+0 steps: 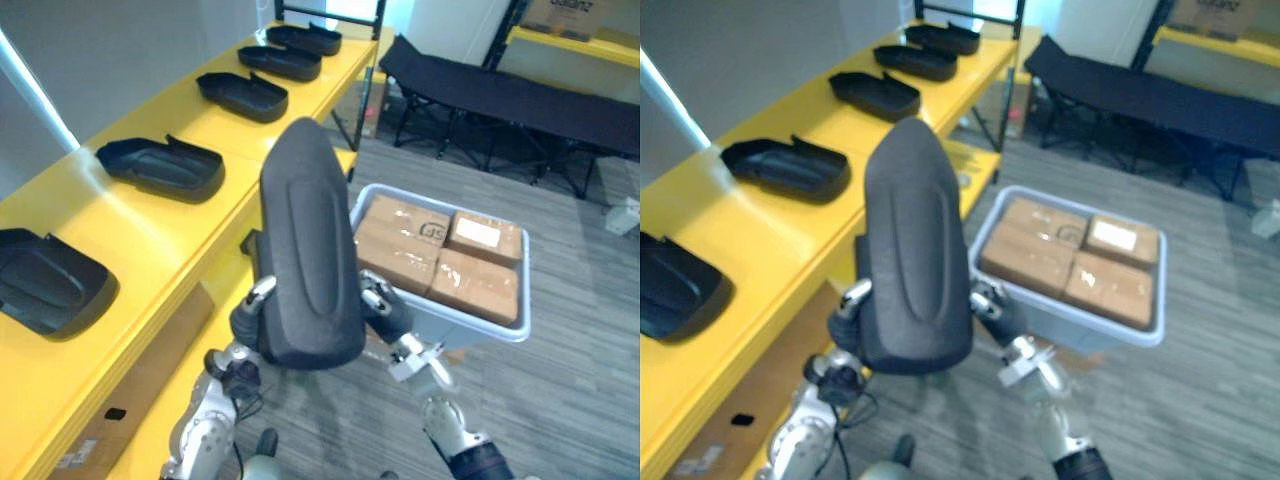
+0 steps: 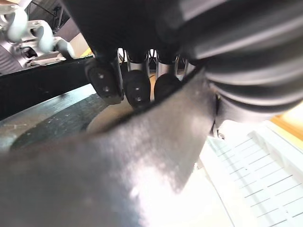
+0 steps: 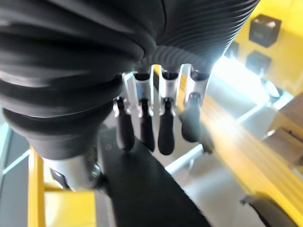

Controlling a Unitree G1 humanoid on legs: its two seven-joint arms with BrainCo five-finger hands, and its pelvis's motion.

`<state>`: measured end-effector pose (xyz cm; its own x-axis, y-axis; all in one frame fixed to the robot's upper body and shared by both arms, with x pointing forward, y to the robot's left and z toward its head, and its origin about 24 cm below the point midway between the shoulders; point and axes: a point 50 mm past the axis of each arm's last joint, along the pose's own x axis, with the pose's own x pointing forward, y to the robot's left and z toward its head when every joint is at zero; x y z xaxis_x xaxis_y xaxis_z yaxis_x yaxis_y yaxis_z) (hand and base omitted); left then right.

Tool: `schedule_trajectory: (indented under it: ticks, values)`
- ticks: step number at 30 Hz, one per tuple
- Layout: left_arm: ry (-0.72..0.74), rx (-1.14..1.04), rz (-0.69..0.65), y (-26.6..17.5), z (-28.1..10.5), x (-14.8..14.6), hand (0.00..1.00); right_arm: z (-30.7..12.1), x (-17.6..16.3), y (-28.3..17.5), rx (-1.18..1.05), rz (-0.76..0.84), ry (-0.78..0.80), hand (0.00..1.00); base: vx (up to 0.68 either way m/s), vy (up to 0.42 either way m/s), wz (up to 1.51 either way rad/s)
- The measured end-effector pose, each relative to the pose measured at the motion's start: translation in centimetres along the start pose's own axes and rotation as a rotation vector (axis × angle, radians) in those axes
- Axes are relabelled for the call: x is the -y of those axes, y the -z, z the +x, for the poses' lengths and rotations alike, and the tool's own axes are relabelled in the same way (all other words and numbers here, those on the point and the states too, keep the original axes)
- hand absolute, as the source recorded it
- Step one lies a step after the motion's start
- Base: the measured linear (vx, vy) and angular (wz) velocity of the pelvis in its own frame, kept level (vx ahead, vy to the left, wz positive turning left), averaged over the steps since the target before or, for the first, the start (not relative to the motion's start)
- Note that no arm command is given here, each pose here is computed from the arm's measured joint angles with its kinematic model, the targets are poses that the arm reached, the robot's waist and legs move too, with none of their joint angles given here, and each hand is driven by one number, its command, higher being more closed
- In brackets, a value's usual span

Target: Walk over and take plastic housings, then place them on the shelf

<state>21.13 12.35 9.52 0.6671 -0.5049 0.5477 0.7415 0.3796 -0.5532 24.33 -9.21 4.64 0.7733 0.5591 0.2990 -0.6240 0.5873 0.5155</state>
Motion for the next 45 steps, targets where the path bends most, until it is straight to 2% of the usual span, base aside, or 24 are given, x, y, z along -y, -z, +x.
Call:
schedule_trajectory:
  ticks: [14,23,34,45]
  values:
    - [-0.021,-0.004,-0.015,0.3,-0.5,-0.2,1.0,0.2,-0.6,0.2,0.007,-0.002,-0.04,1.0,0.0,0.0,0.0]
    - [-0.016,0.059,-0.086,0.3,-0.4,-0.2,1.0,0.2,-0.6,0.0,0.018,-0.009,-0.056,1.0,0.0,0.0,0.03]
    - [-0.105,0.193,0.029,-2.2,-1.4,-1.2,1.0,-0.2,0.3,-0.6,0.05,-0.03,-0.009,1.0,0.0,-0.002,0.02]
    - [-0.221,0.38,0.054,-4.5,-3.2,-2.1,1.0,-0.4,0.9,-0.7,0.067,-0.026,0.027,1.0,0.0,0.0,0.0]
